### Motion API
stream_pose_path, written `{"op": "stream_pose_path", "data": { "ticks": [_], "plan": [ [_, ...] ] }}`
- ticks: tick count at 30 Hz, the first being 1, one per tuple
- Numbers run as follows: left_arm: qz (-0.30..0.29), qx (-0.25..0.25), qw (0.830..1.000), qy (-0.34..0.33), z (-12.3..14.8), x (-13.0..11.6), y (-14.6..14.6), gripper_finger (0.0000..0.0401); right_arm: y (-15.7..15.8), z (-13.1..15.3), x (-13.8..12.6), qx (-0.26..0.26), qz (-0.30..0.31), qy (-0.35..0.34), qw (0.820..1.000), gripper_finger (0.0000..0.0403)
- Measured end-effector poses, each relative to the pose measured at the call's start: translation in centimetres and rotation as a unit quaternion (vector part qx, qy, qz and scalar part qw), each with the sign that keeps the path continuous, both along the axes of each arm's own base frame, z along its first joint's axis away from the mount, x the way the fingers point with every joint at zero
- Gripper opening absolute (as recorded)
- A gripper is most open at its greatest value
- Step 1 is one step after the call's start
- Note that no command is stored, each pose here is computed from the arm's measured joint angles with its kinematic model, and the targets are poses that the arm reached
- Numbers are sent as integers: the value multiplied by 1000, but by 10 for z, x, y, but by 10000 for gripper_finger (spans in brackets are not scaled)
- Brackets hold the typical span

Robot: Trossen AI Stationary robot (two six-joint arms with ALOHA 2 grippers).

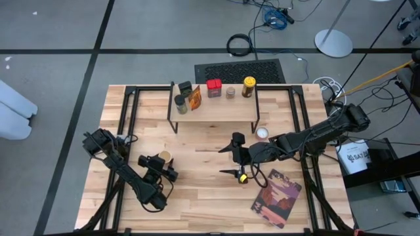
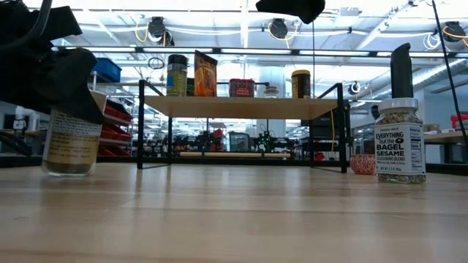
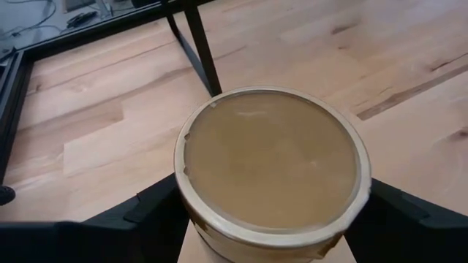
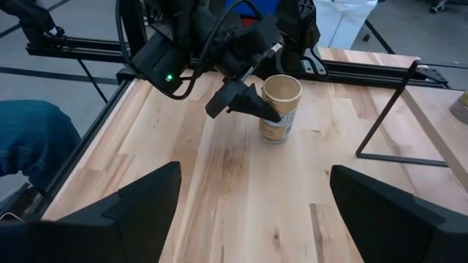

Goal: Shelf spices
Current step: Put the brown spice bottle on the table

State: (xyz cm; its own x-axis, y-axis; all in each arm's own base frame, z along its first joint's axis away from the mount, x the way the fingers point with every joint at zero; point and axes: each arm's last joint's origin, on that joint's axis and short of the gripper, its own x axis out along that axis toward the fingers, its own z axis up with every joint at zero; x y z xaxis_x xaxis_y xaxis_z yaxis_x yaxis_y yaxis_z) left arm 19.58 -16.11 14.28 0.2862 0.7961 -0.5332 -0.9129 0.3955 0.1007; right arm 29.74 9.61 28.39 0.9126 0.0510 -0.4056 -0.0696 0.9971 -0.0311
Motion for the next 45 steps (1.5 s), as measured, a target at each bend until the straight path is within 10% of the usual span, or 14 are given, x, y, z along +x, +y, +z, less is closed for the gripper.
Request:
{"op": "stream_pose_path", "data": {
  "ticks": [30, 45],
  "plan": [
    [-7, -4, 1000, -22, 18, -1, 6, 362, 1, 0, 0, 2, 13, 2, 1000, 338],
    [-92, -36, 995, 17, 90, -15, 18, 362, 3, -1, -1, 6, 17, 8, 1000, 338]
  ]
}}
